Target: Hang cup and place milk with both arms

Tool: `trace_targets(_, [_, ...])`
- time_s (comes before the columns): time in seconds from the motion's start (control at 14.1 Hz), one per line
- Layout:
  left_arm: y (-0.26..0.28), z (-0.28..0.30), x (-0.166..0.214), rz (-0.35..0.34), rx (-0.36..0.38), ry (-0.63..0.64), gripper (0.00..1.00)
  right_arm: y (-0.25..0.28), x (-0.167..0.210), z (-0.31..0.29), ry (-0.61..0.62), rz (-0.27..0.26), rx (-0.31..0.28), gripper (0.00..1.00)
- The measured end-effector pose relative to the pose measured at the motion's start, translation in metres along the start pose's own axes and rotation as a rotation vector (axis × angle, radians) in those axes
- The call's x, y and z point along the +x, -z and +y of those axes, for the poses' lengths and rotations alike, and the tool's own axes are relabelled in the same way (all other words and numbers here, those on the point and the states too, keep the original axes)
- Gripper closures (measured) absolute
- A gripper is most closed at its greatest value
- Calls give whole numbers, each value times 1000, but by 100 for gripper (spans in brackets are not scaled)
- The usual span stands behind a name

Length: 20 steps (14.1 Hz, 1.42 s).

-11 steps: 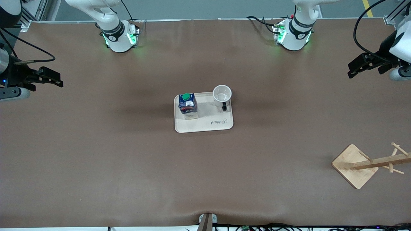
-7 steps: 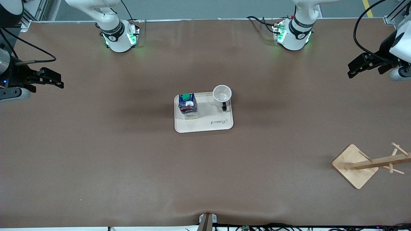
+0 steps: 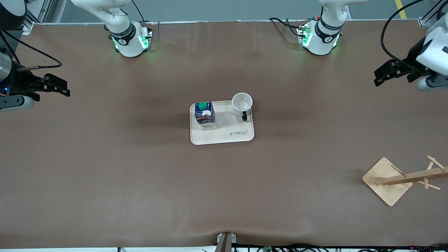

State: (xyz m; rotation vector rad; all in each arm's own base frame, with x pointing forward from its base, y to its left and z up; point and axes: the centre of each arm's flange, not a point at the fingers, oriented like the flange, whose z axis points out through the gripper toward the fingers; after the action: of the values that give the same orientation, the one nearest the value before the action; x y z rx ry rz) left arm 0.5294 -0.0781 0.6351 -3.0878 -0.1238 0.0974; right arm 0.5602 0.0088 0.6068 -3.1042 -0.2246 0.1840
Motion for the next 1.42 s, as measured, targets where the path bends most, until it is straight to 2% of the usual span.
trace_targets(0.42, [-64,119,-33,-90,57,-21,0,1,3,-1,3,18,-3,0])
trace_targets(0.64, [-116,186,-61,-66,66,-35,0,1,3,-1,5,18,-3,0])
trace_targets(0.85, [-177,229,-87,-60,61,-67,0,1,3,-1,6,22,-3,0])
trace_targets(0.99, [-213,245,-96,-74,47,-58,0,3,5,-1,6,36,-5,0])
trace_targets(1.27, [-269,283,-115,-66,-37,70,0,4,7,-2,10,53,-8,0])
trace_targets(1.42, [-289,303,-126,-84,-70,133,0,5,7,-3,11,59,-8,0])
